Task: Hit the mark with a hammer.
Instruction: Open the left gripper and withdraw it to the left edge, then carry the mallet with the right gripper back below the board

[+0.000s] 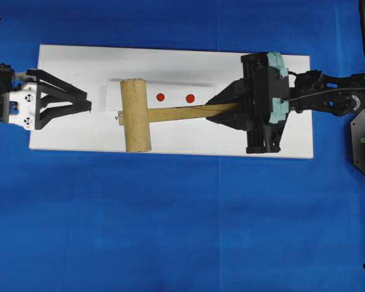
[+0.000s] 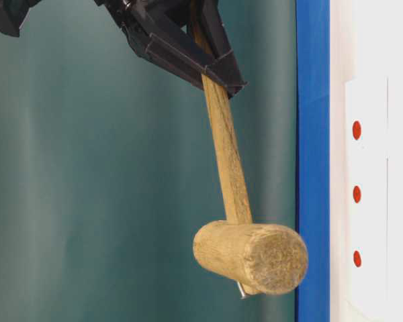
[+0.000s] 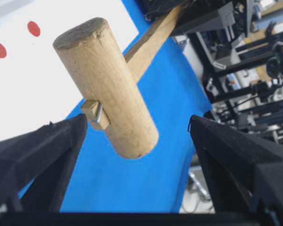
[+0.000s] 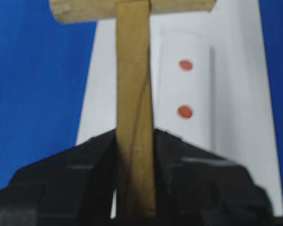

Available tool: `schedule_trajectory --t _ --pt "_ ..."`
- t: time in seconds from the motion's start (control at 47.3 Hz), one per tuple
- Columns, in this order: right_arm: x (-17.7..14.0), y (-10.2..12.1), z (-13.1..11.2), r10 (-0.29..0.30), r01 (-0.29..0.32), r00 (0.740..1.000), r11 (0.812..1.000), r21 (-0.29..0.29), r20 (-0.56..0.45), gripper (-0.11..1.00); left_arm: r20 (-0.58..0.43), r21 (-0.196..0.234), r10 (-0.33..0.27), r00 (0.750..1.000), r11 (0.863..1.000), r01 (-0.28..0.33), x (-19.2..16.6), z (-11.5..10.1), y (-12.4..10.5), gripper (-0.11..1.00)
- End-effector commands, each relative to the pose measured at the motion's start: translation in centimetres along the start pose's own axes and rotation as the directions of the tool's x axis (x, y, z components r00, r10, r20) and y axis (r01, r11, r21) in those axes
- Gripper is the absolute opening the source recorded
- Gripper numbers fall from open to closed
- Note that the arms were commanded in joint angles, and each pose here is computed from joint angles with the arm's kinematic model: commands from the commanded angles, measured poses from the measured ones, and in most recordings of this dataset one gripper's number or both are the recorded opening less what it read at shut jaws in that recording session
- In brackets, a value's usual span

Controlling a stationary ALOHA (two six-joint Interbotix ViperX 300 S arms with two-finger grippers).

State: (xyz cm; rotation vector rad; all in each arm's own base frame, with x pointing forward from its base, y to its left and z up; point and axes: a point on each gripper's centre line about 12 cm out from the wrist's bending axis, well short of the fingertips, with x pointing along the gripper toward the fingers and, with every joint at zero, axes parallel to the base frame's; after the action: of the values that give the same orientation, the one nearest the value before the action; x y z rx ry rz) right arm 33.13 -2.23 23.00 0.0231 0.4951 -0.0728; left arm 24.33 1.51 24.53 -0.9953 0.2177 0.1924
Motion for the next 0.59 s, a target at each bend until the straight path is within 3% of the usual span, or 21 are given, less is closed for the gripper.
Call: schedule_trajectory --t 0.0,0.085,0.19,0.296,0.36,0.381,0.423,0.571 --pt "-0.6 0.0 1.2 -0.003 0.003 0.999 1.0 0.007 0.043 0.08 0.01 0.027 -0.011 1.0 1.0 0.011 -0.2 0.4 -0.5 0.88" --pt "-0.6 0.0 1.2 -0.004 0.003 0.999 1.0 0.021 0.043 0.08 0.007 0.079 -0.006 1.0 0.997 0.006 -0.2 0.4 -0.4 0.88" --pt "-0.3 0.5 1.2 0.008 -0.01 0.999 0.998 0.055 0.038 0.08 0.006 0.173 -0.005 1.0 0.985 0.004 -0.2 0.3 -0.4 0.88" --pt "0.1 1.7 1.2 0.038 -0.04 0.999 0.996 0.081 0.031 0.08 0.008 0.326 0.0 1.0 0.945 -0.002 -0.1 0.4 -0.3 0.88" --pt "0.4 2.5 1.1 0.051 -0.054 0.998 0.994 0.097 0.029 0.08 0.011 0.416 0.003 1.0 0.909 -0.007 -0.1 0.5 -0.2 0.88" --pt "0.6 2.7 1.1 0.053 -0.056 0.998 0.993 0.103 0.029 0.08 0.011 0.464 0.007 1.0 0.886 -0.012 -0.1 0.5 -0.1 0.88" --pt "0.8 3.2 1.1 0.058 -0.061 0.998 0.991 0.117 0.03 0.08 0.013 0.52 0.012 1.0 0.854 -0.018 -0.1 0.5 0.1 0.88" --pt "1.5 5.5 0.7 0.076 -0.08 0.997 0.986 0.147 0.029 0.08 0.022 0.684 0.022 1.0 0.729 -0.031 -0.1 0.7 0.3 0.88"
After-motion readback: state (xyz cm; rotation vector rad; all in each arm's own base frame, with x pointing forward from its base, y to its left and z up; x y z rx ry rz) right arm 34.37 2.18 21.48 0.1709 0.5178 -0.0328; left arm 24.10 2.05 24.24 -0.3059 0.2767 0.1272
